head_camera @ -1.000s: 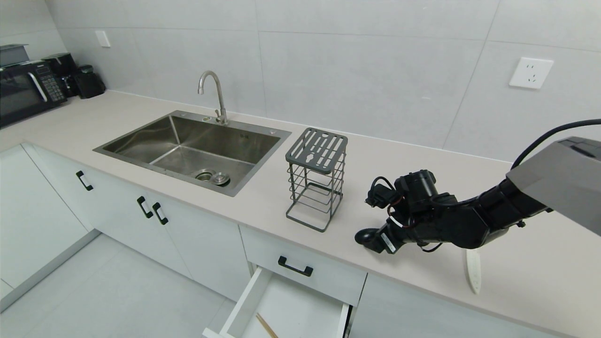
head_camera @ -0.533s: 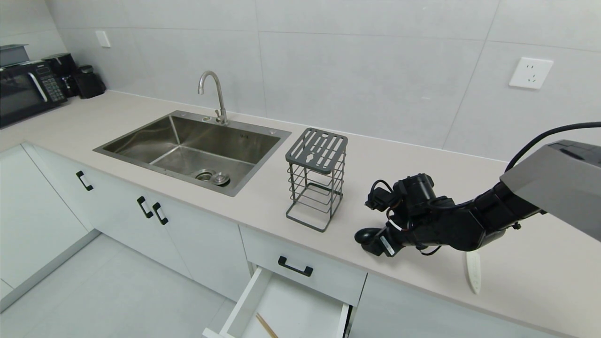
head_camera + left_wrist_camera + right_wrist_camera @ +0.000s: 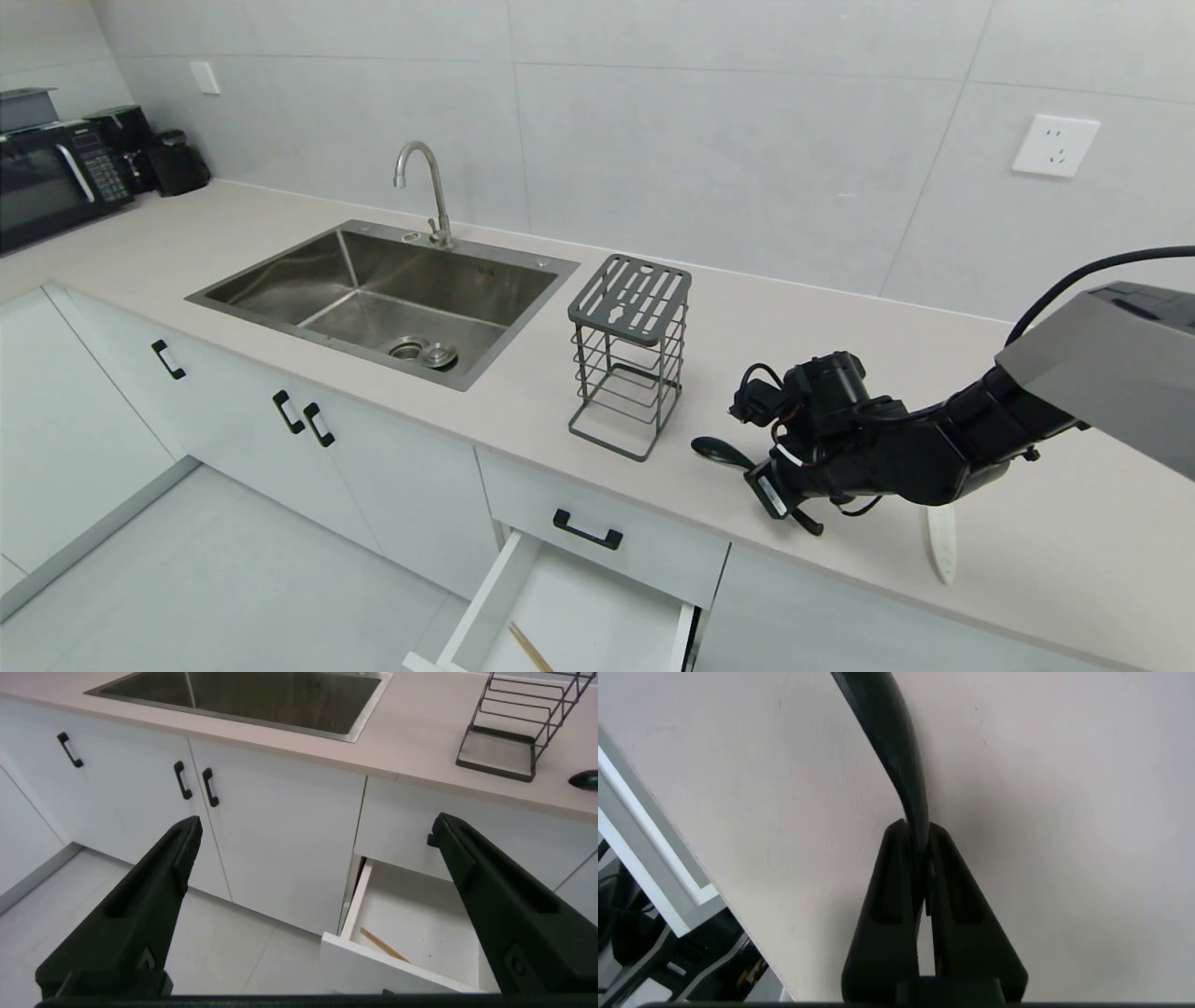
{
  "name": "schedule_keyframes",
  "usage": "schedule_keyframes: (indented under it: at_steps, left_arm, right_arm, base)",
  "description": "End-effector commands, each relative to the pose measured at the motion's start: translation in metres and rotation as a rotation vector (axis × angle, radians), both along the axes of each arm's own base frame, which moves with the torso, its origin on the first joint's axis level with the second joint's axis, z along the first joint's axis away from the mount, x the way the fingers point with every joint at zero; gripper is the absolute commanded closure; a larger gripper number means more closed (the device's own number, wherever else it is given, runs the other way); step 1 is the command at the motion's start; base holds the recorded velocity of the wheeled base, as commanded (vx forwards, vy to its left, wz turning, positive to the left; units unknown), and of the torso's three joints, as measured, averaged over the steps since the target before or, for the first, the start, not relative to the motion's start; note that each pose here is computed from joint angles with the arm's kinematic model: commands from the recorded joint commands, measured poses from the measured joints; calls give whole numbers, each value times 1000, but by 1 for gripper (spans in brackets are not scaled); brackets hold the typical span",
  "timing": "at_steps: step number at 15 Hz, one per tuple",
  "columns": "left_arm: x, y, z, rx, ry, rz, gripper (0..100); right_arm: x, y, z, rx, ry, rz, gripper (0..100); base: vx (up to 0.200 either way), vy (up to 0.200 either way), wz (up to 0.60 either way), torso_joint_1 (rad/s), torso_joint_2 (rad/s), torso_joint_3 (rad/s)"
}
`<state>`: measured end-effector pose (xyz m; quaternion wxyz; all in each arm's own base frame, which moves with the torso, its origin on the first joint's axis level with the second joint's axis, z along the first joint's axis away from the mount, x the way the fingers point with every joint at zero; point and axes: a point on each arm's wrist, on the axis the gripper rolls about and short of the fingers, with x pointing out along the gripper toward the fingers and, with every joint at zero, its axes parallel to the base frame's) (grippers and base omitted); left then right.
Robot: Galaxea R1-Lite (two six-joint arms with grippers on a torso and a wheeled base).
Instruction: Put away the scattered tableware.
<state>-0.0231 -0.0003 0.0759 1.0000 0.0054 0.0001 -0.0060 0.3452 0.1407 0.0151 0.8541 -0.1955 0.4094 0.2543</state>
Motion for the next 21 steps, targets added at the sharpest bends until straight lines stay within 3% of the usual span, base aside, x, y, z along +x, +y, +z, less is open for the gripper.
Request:
schedule_keyframes:
  at_steps: [1,18,21]
  left_arm:
    - [0,0,0,0,1,0,0]
    - [0,0,0,0,1,0,0]
    - [0,0,0,0,1,1,0]
  right_arm:
    - [1,0,-1,-1,0,1,100]
    - [-18,4,19,0,-29,46,100]
    - [-35,22,23,25,-17,122,100]
  base:
    - [0,0,0,0,0,0]
    - [0,0,0,0,0,0]
    - [0,0,0,0,0,0]
